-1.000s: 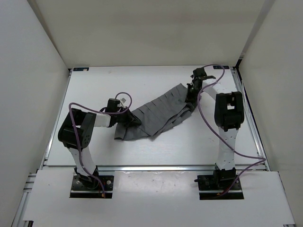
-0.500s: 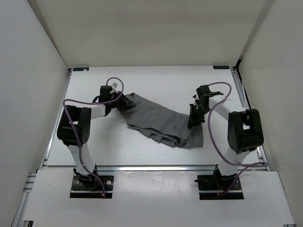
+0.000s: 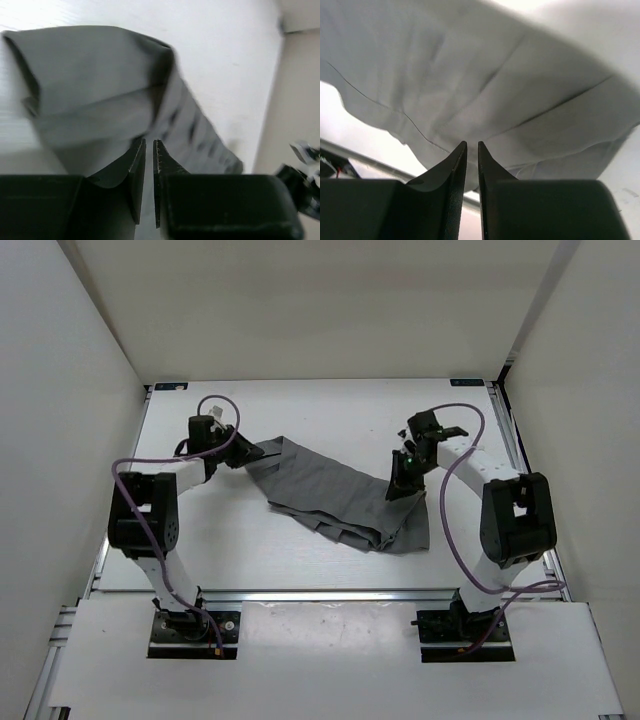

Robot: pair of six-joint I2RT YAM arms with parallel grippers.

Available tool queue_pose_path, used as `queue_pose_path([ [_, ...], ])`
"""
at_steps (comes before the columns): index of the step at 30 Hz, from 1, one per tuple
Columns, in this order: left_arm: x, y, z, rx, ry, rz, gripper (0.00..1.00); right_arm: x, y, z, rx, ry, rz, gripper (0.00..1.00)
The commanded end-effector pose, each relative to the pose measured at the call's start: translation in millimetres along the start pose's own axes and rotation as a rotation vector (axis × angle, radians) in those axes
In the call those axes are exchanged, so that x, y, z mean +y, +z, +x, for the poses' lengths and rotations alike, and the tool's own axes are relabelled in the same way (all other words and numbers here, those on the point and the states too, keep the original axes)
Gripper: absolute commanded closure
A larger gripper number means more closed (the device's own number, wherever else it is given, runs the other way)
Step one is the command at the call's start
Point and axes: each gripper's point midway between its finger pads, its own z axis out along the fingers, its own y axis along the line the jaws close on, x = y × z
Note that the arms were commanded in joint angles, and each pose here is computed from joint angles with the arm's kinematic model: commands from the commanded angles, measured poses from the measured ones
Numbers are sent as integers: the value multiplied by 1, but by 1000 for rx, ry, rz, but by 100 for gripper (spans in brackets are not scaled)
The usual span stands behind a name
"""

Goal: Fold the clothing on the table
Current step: Fold the skirt

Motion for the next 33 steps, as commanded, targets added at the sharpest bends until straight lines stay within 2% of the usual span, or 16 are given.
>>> queue_pose_path([
  [1, 10, 12, -23, -48, 98, -99, 76, 8, -2, 31, 76, 20, -32, 81],
  [7, 14, 26, -52, -86, 99, -70, 61, -2, 1, 64, 136, 81, -53, 78],
  [10, 23, 33, -59, -89, 142, -130, 62, -8, 7, 82, 181, 116, -58, 78],
  [12, 34, 39, -49, -63, 156, -180, 63, -11, 13, 87, 201, 129, -51, 79],
  [17, 59, 33, 6, 39, 193, -287, 66, -16, 19, 73, 176, 154, -41, 79],
  [26, 59, -19, 100, 154, 235, -268, 67, -33, 38, 11, 123, 141, -8, 79],
  [27, 69, -25, 114, 182, 219, -286, 68, -28, 36, -1, 101, 124, -17, 79],
  [33, 62, -52, 142, 226, 227, -252, 68, -29, 37, -30, 54, 65, -22, 79],
])
